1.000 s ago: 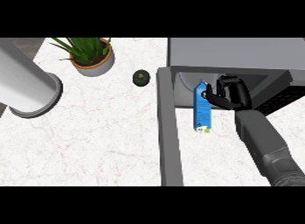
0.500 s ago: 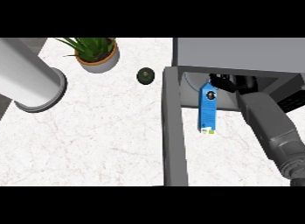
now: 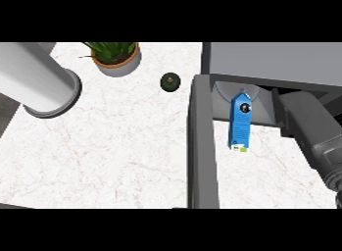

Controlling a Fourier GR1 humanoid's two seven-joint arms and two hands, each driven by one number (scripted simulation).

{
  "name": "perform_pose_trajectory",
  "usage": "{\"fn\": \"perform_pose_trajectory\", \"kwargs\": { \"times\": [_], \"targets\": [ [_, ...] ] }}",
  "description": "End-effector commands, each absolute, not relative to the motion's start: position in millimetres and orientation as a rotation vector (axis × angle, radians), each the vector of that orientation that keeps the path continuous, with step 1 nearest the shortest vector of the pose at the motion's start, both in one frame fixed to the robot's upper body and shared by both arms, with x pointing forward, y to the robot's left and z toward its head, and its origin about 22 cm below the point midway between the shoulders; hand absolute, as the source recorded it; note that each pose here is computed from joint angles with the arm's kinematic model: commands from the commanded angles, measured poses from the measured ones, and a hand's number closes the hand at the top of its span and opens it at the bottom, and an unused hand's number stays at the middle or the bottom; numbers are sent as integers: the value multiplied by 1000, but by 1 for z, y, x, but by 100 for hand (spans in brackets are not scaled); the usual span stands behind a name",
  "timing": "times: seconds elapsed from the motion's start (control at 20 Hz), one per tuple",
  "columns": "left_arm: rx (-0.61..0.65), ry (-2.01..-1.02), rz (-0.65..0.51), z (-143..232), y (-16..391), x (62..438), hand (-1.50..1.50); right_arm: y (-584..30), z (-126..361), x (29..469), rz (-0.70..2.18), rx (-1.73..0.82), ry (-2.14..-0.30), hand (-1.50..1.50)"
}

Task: Pick up the milk, place it into the microwave and close the microwave

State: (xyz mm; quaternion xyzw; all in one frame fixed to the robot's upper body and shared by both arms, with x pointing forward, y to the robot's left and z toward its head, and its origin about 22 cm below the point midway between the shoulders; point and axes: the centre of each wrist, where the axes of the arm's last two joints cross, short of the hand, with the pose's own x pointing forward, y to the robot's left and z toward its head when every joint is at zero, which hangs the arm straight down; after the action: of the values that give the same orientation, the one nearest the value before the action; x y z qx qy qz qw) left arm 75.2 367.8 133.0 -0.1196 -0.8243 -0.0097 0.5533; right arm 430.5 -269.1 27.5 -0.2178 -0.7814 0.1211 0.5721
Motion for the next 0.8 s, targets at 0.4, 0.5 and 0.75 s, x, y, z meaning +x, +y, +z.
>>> {"fn": "perform_pose_trajectory", "kwargs": {
  "times": [0.4,0.5,0.75],
  "targets": [
    [-279,-1961,-72,141,373,87,-150,-296,43,433,223,-663,-1812,150],
    [-294,-1971,-68,139,375,90,-150,-300,50,435,223,-656,-1810,150],
    [-302,-1962,-84,142,371,96,-150,-298,42,432,220,-665,-1834,150]
  ]
}}
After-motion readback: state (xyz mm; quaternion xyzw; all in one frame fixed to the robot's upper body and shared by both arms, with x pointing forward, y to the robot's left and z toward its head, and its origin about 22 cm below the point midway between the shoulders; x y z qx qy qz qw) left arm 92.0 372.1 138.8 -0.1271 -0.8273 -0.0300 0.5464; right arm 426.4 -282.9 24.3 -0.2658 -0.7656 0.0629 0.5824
